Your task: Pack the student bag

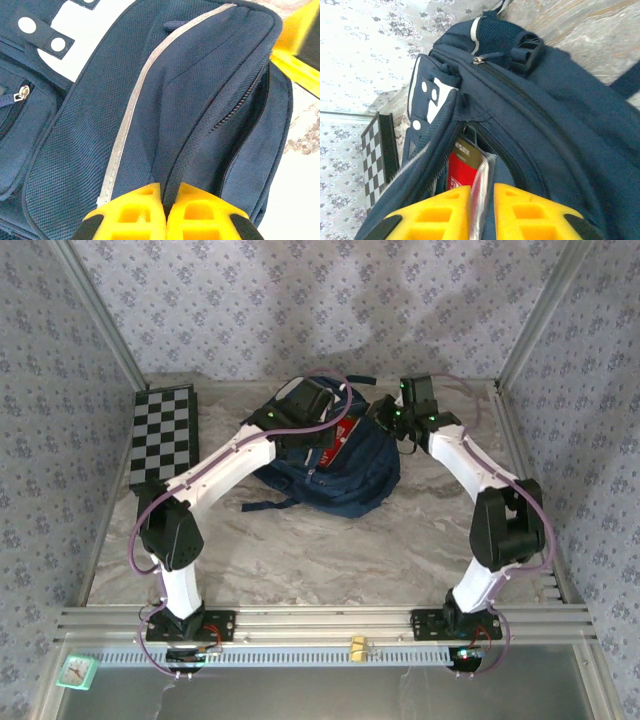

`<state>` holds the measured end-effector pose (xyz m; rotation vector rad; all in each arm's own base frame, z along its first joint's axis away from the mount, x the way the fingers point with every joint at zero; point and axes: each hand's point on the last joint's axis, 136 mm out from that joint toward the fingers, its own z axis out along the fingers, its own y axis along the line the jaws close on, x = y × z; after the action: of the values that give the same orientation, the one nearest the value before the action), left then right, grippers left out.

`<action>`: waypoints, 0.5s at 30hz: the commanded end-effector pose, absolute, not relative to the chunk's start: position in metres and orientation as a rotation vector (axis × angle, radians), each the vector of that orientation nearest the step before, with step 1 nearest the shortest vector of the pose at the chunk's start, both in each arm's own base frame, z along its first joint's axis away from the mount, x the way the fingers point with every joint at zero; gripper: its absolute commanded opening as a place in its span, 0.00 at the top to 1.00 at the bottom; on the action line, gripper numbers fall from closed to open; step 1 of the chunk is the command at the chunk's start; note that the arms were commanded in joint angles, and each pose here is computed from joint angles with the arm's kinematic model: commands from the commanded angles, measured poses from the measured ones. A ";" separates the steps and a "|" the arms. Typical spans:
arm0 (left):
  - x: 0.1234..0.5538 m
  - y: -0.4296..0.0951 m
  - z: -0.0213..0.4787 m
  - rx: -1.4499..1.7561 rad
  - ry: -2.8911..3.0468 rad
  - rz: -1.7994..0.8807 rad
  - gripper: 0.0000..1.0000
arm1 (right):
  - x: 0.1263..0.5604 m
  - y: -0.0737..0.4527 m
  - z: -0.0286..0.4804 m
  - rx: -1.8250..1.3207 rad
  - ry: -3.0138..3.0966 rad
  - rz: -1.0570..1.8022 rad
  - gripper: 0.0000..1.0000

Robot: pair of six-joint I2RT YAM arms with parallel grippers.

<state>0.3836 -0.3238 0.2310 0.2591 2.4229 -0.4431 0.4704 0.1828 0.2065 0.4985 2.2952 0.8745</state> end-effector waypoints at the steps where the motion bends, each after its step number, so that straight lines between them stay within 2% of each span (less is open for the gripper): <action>1: 0.382 -0.321 0.269 0.260 2.327 -0.519 1.00 | 0.469 0.200 0.208 0.430 2.333 0.917 0.81; 3: 0.378 -0.322 0.264 0.273 2.348 -0.530 1.00 | 0.466 0.198 0.217 0.405 2.324 0.910 0.78; 6: 0.371 -0.318 0.261 0.257 2.366 -0.550 0.90 | 0.456 0.187 0.231 0.370 2.318 0.912 0.68; 10: 0.357 -0.302 0.271 0.163 2.336 -0.664 0.66 | 0.434 0.174 0.224 0.341 2.384 0.932 0.65; 15: 0.343 -0.258 0.252 -0.076 2.371 -0.782 0.50 | 0.399 0.178 0.220 0.257 2.469 0.908 0.58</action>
<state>0.3445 -0.2718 0.2409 0.0720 2.4085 -0.6518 0.4319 0.1683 0.2244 0.3533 2.3794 0.8941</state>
